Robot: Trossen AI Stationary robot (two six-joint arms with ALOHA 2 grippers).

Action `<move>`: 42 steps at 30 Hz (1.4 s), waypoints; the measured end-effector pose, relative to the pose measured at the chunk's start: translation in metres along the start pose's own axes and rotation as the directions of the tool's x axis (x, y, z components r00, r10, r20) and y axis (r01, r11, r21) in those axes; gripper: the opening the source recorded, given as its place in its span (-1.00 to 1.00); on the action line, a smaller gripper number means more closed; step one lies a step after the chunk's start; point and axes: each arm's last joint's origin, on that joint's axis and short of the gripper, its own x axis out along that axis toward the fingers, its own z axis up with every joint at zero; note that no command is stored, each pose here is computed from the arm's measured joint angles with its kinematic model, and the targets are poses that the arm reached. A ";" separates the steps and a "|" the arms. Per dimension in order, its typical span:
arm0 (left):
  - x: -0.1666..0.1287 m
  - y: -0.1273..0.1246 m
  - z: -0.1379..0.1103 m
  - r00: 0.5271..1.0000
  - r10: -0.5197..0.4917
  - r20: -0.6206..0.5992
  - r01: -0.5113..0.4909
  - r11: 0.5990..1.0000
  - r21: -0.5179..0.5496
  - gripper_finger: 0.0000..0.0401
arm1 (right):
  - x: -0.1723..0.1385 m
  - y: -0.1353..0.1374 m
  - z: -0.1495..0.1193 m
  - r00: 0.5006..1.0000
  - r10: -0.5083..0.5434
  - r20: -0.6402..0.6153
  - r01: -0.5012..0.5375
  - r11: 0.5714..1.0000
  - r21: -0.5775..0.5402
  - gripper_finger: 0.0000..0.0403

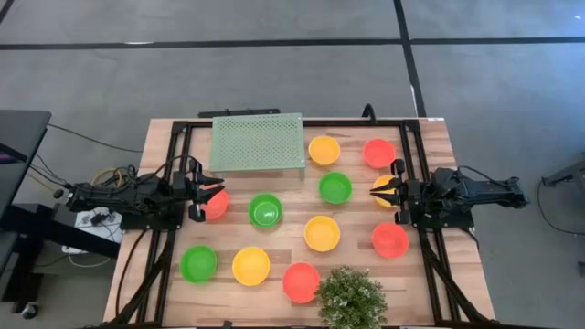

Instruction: Pick & Place Mini bowls

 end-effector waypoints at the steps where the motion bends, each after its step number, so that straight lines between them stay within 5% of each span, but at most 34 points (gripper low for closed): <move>1: 0.000 0.000 0.000 1.000 0.000 0.000 0.000 1.000 0.000 -0.54 | 0.000 0.000 0.000 1.000 0.000 -0.001 0.000 1.000 0.000 -0.86; 12: 0.000 0.001 0.008 0.997 0.016 0.078 -0.014 1.000 -0.019 -0.54 | 0.000 0.000 0.000 1.000 0.000 0.000 0.000 1.000 0.000 -0.86; 22: 0.006 0.001 -0.001 0.995 0.102 -0.021 -0.100 0.993 0.061 -0.54 | 0.000 0.000 0.000 1.000 0.000 0.000 0.000 1.000 0.000 -0.86; 29: 0.012 -0.001 -0.009 0.991 0.094 -0.096 -0.093 0.996 0.015 -0.54 | 0.000 0.000 0.000 1.000 0.000 0.000 0.000 1.000 0.000 -0.86; 42: 0.021 0.000 0.004 0.988 0.142 -0.057 -0.138 0.988 0.067 -0.38 | 0.000 0.000 0.000 1.000 0.000 0.000 0.000 1.000 0.000 -0.86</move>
